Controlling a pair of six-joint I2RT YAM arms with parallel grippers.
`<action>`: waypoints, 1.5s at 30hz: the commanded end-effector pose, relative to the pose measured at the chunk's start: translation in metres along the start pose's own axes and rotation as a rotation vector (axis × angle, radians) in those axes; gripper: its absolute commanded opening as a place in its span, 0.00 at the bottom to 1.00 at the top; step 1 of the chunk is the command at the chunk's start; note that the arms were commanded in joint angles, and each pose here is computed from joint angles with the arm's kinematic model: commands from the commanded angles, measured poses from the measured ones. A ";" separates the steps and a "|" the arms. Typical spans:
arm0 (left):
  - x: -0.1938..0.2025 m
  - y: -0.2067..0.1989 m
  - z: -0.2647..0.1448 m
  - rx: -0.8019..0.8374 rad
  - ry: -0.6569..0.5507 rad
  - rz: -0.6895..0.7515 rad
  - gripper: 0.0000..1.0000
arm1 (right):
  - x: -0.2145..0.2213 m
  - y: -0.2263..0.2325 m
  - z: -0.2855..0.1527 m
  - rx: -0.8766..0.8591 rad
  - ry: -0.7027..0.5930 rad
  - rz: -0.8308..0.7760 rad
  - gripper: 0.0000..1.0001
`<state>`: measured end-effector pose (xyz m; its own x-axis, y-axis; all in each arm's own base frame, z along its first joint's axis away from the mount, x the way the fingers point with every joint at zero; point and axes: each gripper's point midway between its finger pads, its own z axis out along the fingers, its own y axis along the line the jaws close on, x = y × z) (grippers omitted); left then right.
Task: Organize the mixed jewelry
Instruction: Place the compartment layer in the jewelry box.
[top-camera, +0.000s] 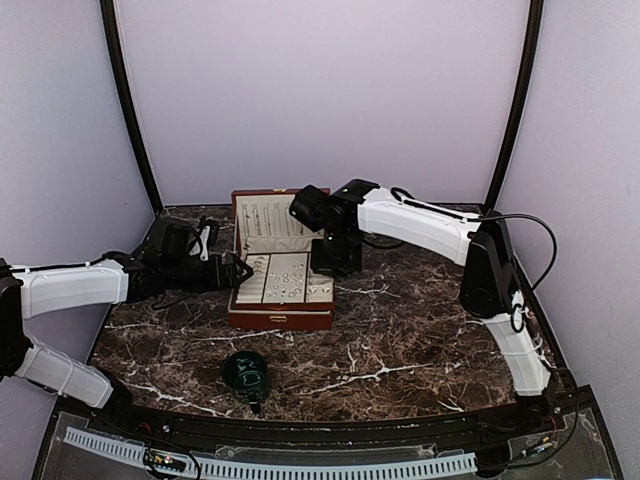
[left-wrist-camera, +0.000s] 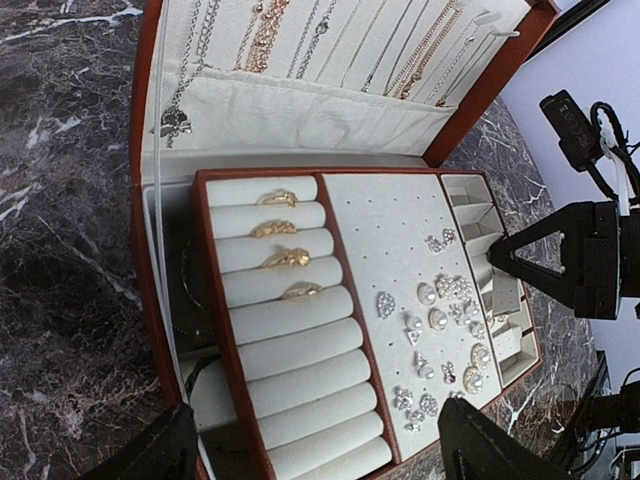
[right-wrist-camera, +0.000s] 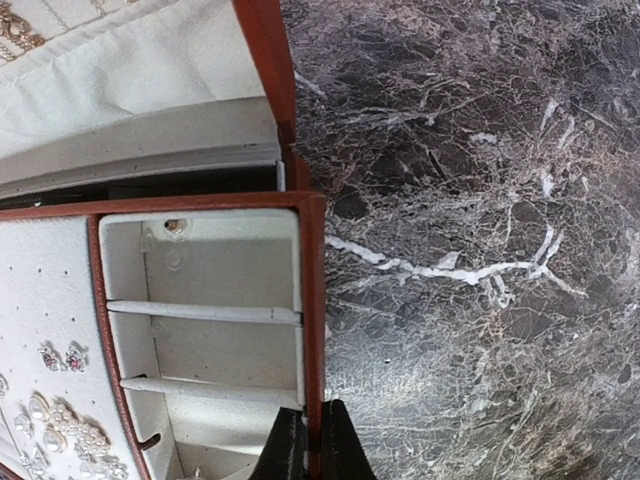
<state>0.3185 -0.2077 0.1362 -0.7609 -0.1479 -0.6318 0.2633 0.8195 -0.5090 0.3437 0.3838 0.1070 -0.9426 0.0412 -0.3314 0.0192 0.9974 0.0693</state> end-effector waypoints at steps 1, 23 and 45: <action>-0.005 0.001 -0.003 0.001 -0.024 0.004 0.86 | -0.007 0.012 -0.008 -0.030 -0.034 0.000 0.00; -0.001 0.005 -0.009 -0.018 -0.026 -0.009 0.86 | -0.004 0.040 0.017 -0.101 -0.022 0.002 0.00; -0.012 0.001 -0.021 -0.024 -0.060 0.002 0.86 | -0.027 0.033 -0.021 -0.114 -0.153 0.025 0.30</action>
<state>0.3156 -0.2001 0.1437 -0.7430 -0.1664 -0.6482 0.2541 0.8259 -0.5033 0.3531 0.4104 0.0882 -0.9320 0.0373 -0.3604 0.0005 0.9948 0.1016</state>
